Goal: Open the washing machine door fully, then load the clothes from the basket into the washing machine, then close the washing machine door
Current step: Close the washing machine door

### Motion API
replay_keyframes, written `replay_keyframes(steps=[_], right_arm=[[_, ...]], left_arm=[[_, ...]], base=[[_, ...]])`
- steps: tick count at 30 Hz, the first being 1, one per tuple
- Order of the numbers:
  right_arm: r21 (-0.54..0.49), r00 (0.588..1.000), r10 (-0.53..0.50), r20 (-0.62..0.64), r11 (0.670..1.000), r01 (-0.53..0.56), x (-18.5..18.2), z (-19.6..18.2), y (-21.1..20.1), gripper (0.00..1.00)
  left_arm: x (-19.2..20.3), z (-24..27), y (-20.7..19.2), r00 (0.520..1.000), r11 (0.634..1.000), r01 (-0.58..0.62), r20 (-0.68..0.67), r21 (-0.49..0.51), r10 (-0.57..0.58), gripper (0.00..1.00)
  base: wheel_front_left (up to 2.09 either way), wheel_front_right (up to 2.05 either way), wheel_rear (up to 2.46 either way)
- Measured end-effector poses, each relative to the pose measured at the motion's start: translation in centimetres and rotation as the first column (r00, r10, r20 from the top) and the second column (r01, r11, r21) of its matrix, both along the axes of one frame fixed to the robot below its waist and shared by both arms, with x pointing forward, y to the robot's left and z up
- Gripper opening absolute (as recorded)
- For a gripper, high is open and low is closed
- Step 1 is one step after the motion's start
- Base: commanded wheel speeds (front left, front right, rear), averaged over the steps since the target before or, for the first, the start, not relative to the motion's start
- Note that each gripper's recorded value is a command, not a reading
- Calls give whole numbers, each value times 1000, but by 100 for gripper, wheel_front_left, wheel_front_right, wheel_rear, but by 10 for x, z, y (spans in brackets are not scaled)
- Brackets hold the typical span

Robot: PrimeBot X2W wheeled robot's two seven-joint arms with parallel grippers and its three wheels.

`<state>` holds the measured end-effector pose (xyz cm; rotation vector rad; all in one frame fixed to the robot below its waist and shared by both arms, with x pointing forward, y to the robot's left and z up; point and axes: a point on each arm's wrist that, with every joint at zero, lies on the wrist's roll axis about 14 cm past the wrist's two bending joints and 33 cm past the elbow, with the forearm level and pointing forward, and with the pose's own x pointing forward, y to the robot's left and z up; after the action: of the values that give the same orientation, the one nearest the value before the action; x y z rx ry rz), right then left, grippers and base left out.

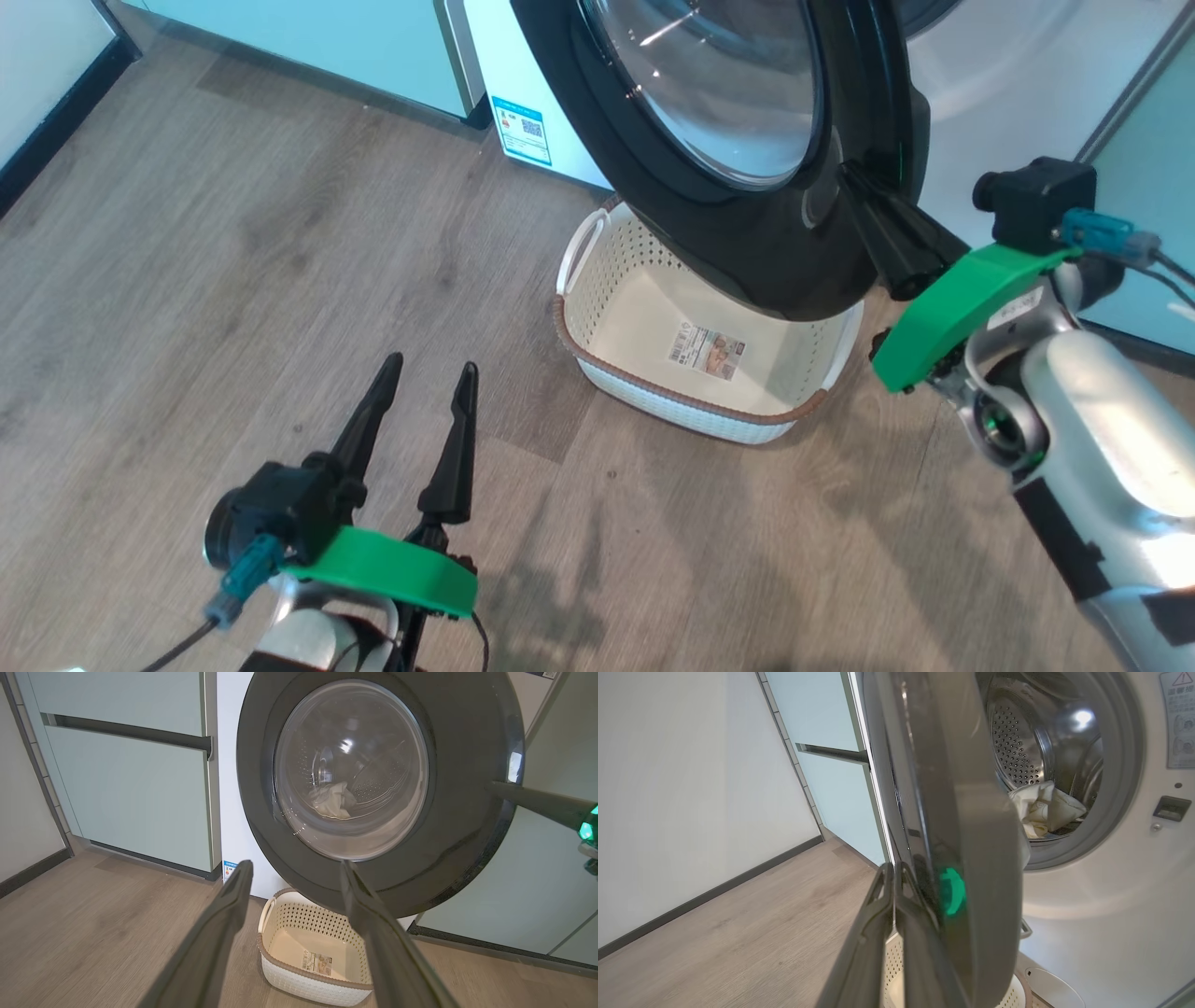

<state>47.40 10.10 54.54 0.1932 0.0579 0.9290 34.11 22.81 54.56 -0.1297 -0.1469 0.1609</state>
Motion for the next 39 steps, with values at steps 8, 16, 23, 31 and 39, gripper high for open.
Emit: replay_keyframes(steps=[8,16,23,31,39], right_arm=[[14,998,-58,-2,998,58,23,-1,-15,0],[19,990,-138,-23,990,139,49,-11,-40,0],[24,982,-190,-4,981,190,78,-9,-56,0],[-13,961,-278,-2,960,278,129,-19,-84,0],[-47,953,-303,10,952,303,160,-29,-89,0]], left_arm=[[5,-6,-2,1000,1000,6,-15,12,-6,100],[16,-6,-3,1000,1000,14,-14,22,-14,100],[27,-12,-7,999,999,26,-27,32,-26,100],[50,-20,-13,998,998,45,-33,34,-44,100],[64,-34,-18,997,998,58,-61,26,-57,100]], base=[[0,0,0],[0,0,0],[0,0,0],[0,0,0],[0,0,0]])
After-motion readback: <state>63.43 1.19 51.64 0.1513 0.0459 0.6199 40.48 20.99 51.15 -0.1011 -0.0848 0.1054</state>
